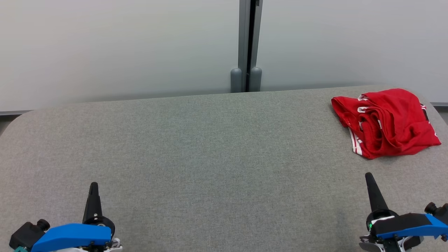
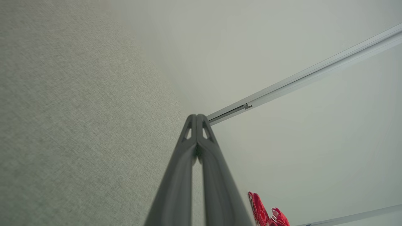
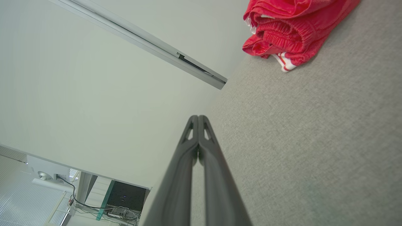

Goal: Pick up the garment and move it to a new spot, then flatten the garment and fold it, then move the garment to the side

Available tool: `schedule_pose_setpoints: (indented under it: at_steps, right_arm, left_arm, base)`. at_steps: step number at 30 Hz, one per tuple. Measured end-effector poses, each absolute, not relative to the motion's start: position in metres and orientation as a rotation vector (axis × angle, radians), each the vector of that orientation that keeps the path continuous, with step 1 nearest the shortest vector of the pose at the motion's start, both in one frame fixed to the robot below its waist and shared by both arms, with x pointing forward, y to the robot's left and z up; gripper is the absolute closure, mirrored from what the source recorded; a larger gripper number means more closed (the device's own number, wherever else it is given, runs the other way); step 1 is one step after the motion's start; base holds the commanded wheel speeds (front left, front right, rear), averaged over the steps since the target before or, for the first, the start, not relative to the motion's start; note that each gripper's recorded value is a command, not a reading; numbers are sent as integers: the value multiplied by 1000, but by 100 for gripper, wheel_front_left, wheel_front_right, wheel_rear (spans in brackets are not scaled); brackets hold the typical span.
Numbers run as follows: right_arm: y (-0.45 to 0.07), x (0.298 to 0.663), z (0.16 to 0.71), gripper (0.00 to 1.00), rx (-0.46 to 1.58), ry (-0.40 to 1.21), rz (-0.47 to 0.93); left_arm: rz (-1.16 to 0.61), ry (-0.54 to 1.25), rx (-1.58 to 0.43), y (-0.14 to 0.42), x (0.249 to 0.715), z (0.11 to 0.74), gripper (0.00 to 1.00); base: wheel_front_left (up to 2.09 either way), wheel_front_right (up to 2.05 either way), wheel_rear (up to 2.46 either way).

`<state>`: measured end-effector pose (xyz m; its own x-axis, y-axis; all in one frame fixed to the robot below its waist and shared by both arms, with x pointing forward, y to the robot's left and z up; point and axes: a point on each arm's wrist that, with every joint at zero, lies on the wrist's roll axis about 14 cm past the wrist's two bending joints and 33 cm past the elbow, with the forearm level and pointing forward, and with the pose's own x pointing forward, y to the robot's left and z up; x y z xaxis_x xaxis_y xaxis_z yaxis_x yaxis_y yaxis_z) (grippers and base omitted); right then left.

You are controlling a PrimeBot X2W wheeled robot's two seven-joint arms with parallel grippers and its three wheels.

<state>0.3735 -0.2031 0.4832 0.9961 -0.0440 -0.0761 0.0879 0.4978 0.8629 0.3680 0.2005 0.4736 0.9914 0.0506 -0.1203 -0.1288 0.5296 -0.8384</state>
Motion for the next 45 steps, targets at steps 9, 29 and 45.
schedule_pose_setpoints:
  at_steps: [9,29,45]
  right_arm:
    - [-203,375,485,100,1138,44,-75]
    - [-202,380,491,100,1320,33,-58]
    - [-201,384,497,100,1444,22,-37]
  left_arm:
    - [99,77,-1109,200,371,477,100]
    - [68,54,-1305,199,379,488,100]
    - [43,35,-1438,199,383,495,100]
  base:
    - [0,0,0]
    - [0,0,0]
    - [0,0,0]
